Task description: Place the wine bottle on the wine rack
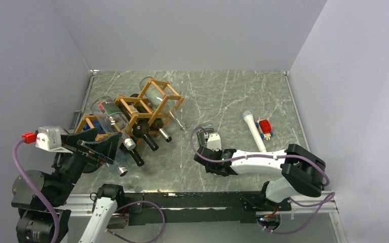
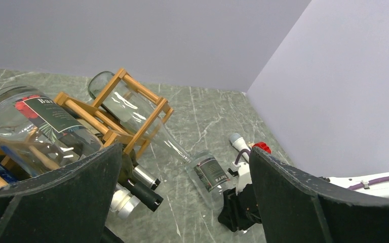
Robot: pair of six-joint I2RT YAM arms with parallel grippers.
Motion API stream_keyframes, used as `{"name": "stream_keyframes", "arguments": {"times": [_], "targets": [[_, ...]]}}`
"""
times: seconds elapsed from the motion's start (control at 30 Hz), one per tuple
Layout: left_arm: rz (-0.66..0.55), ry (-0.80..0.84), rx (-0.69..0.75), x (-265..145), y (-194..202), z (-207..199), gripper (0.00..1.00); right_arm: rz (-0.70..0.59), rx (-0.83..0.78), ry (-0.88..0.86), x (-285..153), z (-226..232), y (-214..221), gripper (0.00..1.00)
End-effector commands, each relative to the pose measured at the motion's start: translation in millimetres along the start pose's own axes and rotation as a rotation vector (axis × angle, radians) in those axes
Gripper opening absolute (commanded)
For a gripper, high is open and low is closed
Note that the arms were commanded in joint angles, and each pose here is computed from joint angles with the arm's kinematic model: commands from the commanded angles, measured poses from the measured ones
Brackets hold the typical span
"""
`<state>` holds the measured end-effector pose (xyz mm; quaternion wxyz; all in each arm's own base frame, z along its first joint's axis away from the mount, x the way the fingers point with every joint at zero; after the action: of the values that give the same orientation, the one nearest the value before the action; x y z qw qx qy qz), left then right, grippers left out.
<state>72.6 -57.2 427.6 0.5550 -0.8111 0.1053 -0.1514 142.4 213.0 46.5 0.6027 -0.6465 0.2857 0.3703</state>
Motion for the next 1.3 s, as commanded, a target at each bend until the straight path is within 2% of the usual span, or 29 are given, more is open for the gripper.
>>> {"name": "stream_keyframes", "arguments": {"times": [0.0,0.23,0.77,1.1,1.27], "targets": [[-0.048,0.008,0.022,-5.5,-10.8,-3.7,0.99,-0.085,0.027,0.047,1.0,-6.1,-12.1,0.00],[-0.044,0.010,0.023,-3.8,-10.8,-3.7,0.99,-0.183,0.022,-0.005,-29.7,-0.9,-39.4,0.00],[-0.054,0.014,0.028,-5.9,-15.2,-5.8,0.99,-0.461,0.062,-0.199,-141.2,-6.5,-127.9,0.00],[-0.059,0.020,0.024,-7.7,-16.6,-7.6,0.99,-0.614,-0.156,-0.519,-224.9,58.5,-204.5,0.00],[-0.058,0.017,0.023,-7.9,-15.1,-6.7,0.99,-0.614,-0.244,-0.614,-227.5,105.2,-238.9,0.00]]}}
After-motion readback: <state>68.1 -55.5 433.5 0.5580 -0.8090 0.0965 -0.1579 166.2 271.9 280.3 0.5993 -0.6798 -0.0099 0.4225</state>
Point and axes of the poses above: each gripper's point midway between its finger pads, its own x axis out along the fingers, its own z axis along the line the jaws close on, y = z × x, the point moved 4 cm from there along -x, back along the fingers, and after that the axes turned 4 degrees about x, right-handed, at the moved point
